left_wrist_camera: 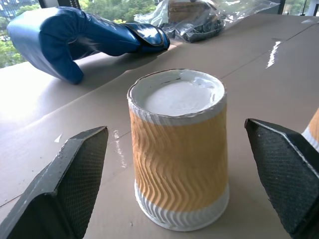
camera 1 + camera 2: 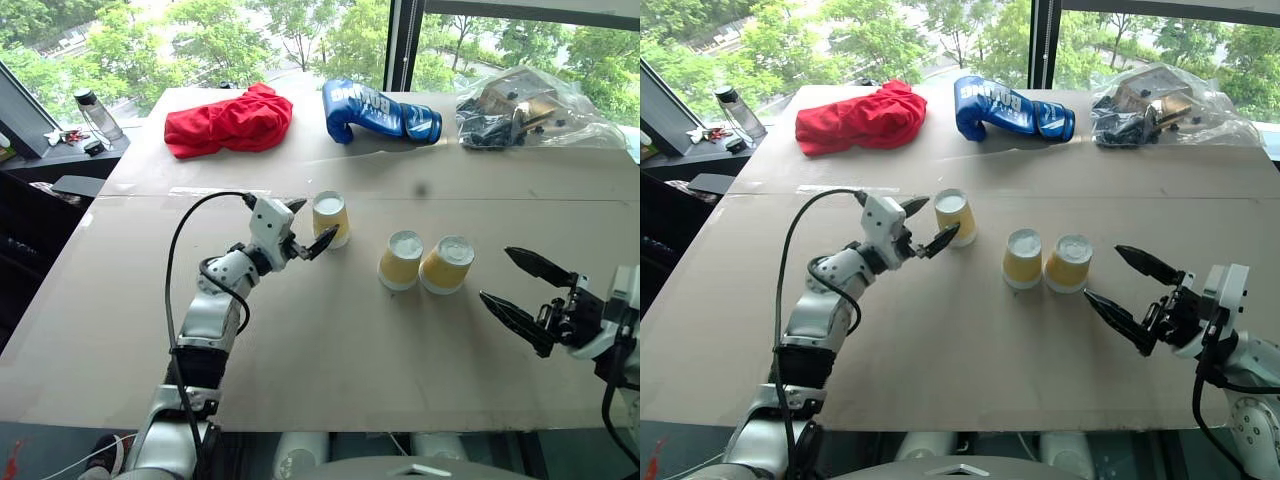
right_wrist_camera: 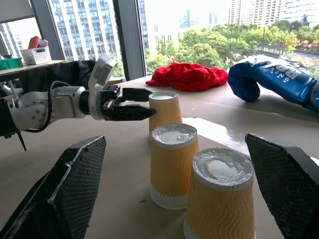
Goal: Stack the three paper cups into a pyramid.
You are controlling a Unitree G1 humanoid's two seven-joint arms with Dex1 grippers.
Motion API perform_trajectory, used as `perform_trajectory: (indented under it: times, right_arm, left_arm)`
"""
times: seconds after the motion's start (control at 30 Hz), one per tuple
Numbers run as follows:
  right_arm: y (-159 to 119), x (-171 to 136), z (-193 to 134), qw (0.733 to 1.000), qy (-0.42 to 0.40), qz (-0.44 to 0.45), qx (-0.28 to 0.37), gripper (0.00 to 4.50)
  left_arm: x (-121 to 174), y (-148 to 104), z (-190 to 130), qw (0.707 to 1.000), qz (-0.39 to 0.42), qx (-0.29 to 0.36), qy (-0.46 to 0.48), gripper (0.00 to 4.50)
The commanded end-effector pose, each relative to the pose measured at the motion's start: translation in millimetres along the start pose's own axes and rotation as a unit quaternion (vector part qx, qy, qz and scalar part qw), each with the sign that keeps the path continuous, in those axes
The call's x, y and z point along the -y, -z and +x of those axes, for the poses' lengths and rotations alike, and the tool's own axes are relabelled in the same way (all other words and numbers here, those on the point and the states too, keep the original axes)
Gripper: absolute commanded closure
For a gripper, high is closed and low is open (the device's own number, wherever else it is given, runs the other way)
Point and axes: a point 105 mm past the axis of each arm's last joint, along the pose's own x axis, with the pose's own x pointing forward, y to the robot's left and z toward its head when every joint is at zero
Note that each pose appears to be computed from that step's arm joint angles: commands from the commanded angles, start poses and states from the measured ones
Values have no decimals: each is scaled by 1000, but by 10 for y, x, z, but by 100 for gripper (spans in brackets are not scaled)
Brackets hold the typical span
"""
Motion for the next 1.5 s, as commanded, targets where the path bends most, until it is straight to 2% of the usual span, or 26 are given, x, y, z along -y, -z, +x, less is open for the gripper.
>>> perform_trajectory:
  times: [0.03,0.3,0.7,0.73,0.77,1.13,1.27,1.5]
  right_arm:
    - [-147,-29,7,1000,-1,-22,15,9]
    - [-154,-43,-10,1000,6,-26,12,9]
    - [-110,-46,-66,1000,7,-24,10,9]
    - [-106,-45,-70,1000,6,-23,10,0]
    - [-101,-44,-75,1000,6,-23,9,0]
    - [-30,-36,-117,1000,2,-22,5,0]
    - [-17,-38,-122,1000,0,-20,5,0]
    - [9,-34,-128,1000,0,-19,6,0]
  left_arm:
    - [14,-58,127,999,19,21,19,0]
    - [124,-65,308,998,1,41,53,0]
    - [174,-32,305,997,-1,44,60,0]
    - [169,-26,302,997,1,42,59,50]
    - [169,-25,299,997,2,41,59,64]
    - [153,-74,263,996,-17,56,65,64]
    - [132,-81,255,996,-20,56,63,170]
    - [96,-159,263,996,-23,66,58,170]
